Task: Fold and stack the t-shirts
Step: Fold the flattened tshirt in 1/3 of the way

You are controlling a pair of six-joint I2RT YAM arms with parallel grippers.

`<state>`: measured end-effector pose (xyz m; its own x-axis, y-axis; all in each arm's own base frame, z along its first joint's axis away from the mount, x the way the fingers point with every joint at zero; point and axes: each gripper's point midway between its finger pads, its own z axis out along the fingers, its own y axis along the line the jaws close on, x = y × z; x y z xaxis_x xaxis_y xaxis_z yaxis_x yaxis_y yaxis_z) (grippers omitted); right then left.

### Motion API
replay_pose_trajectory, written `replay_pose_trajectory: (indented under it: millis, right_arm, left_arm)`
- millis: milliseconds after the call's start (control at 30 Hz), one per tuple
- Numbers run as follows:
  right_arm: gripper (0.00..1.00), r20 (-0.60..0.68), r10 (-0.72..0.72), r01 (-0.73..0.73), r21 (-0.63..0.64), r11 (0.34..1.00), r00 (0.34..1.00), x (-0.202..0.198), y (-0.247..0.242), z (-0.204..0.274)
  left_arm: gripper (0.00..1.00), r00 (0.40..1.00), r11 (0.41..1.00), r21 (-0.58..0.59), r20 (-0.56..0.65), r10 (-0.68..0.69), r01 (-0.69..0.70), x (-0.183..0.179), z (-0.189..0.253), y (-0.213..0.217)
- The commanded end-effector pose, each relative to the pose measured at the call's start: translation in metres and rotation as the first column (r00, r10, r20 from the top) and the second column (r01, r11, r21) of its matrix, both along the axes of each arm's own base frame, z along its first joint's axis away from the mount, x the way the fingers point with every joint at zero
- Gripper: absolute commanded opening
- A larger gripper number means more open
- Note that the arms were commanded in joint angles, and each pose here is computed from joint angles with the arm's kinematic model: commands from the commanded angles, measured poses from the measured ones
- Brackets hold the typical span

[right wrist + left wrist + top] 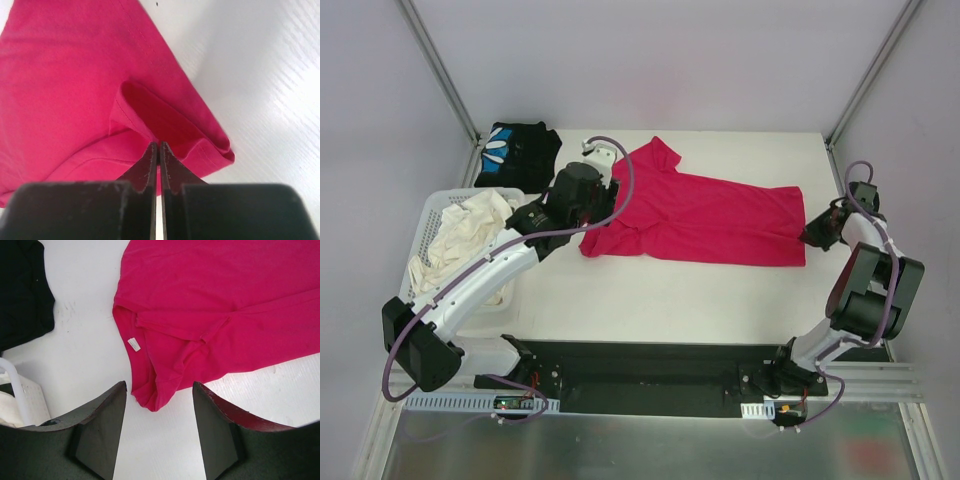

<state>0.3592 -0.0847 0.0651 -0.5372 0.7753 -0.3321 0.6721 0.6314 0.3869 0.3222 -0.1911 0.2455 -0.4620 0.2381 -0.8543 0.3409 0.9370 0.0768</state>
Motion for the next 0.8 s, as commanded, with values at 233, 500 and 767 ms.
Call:
replay_pose_trajectory:
  millis: [233, 500, 767]
  right_arm:
    - [0.02, 0.104, 0.006, -0.002, -0.033, 0.999, 0.995, -0.02, 0.011, 0.044]
    - [0.02, 0.14, 0.021, -0.015, -0.044, 0.999, 0.99, -0.027, 0.016, 0.061]
    - [0.02, 0.113, 0.026, -0.019, -0.064, 0.998, 0.993, -0.015, 0.007, 0.053]
  left_arm:
    - [0.55, 0.999, 0.996, -0.083, 0.016, -0.038, 0.039, -0.012, 0.008, -0.009]
    - [0.55, 0.999, 0.994, -0.097, 0.01, -0.046, 0.047, -0.013, 0.007, -0.011]
    - [0.54, 0.999, 0.995, -0.091, 0.004, -0.038, 0.038, -0.01, 0.005, -0.012]
